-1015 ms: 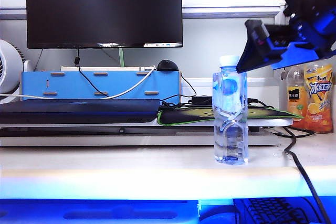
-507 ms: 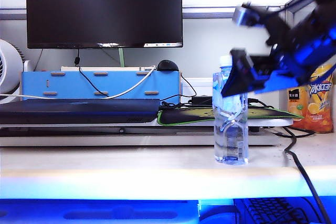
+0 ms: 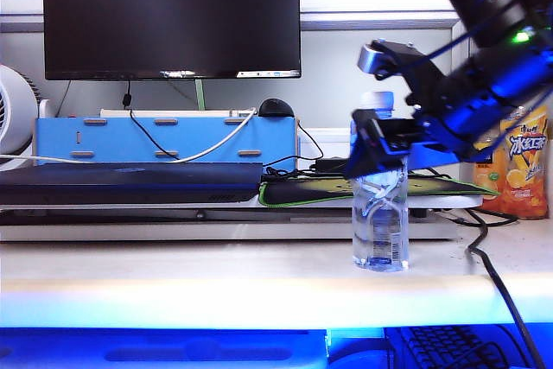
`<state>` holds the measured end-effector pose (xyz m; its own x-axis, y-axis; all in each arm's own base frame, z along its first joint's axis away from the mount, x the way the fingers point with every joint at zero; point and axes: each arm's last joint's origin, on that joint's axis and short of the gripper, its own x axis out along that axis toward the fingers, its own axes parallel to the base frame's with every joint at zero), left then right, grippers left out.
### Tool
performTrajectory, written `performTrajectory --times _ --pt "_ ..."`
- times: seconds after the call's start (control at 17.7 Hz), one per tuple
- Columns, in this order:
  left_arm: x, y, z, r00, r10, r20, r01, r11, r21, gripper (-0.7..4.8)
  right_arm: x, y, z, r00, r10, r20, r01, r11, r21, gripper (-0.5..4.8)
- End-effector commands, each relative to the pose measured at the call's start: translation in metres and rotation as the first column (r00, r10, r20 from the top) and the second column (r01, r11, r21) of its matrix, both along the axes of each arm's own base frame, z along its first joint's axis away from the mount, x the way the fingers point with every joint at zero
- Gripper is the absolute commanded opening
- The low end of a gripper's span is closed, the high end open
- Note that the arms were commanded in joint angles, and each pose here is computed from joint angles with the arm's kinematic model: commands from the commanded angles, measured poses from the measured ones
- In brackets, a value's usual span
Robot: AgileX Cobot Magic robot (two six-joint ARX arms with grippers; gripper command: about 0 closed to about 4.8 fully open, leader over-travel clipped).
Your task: Pick up the mineral water bottle and place it on the laptop.
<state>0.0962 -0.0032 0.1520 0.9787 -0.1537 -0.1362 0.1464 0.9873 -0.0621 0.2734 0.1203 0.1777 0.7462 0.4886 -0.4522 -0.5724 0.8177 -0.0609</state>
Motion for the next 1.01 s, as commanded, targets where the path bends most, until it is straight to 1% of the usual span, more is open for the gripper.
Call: performTrajectory --times 0.06,0.28,0.34,0.51,0.56,0.62,0.68,0.79,0.85,0.9,0.96,1.01 --pt "0.0 0.0 0.0 1.0 -0.006 -0.004 0.006 1.0 0.0 -0.02 0.011 0.005 0.006 1.0 0.006 0.03 -0.007 1.0 0.014 4.79" --pt "0.0 0.0 0.0 1.0 -0.006 -0.003 0.006 1.0 0.001 -0.02 0.018 0.008 0.001 1.0 0.005 -0.008 -0.005 1.0 0.002 4.79" --pt "0.0 0.0 0.0 1.0 -0.006 -0.004 0.006 1.0 0.0 -0.02 0.017 0.008 -0.002 0.999 0.004 -0.035 -0.004 1.0 -0.01 4.79" --pt "0.0 0.0 0.0 1.0 -0.006 -0.004 0.006 1.0 0.0 -0.02 0.016 0.008 -0.002 0.999 0.005 -0.038 -0.006 1.0 -0.011 4.79" --pt "0.0 0.0 0.0 1.0 -0.006 -0.003 0.006 1.0 0.001 -0.02 0.016 0.008 -0.002 0.999 0.005 -0.038 -0.006 1.0 -0.011 2.17" --pt "0.0 0.0 0.0 1.0 -0.006 -0.003 0.006 1.0 0.0 -0.02 0.016 0.008 -0.001 0.999 0.006 -0.036 -0.007 1.0 -0.01 0.19" --pt "0.0 0.0 0.0 1.0 -0.006 -0.004 0.006 1.0 0.0 -0.02 0.017 0.008 -0.001 1.0 0.007 -0.03 -0.007 1.0 -0.007 -0.01" --pt "0.0 0.0 0.0 1.0 -0.006 -0.004 0.006 1.0 0.0 -0.02 0.015 0.007 0.011 1.0 0.015 0.016 -0.015 1.0 0.017 0.0" --pt "0.0 0.0 0.0 1.0 -0.006 -0.004 0.006 1.0 0.0 -0.02 0.015 0.008 0.023 0.999 0.014 0.045 -0.015 0.999 0.031 -0.01" --pt "0.0 0.0 0.0 1.0 -0.006 -0.004 0.006 1.0 0.0 -0.02 0.016 0.008 0.043 0.995 0.015 0.095 -0.02 0.998 0.053 -0.01" --pt "0.0 0.0 0.0 1.0 -0.006 -0.004 0.006 1.0 0.0 -0.02 0.018 0.011 0.076 0.984 0.022 0.179 -0.038 0.995 0.088 -0.01" --pt "0.0 0.0 0.0 1.0 -0.006 -0.004 0.006 1.0 0.001 -0.02 0.019 0.015 0.1 0.972 0.033 0.233 -0.061 0.991 0.118 -0.01"
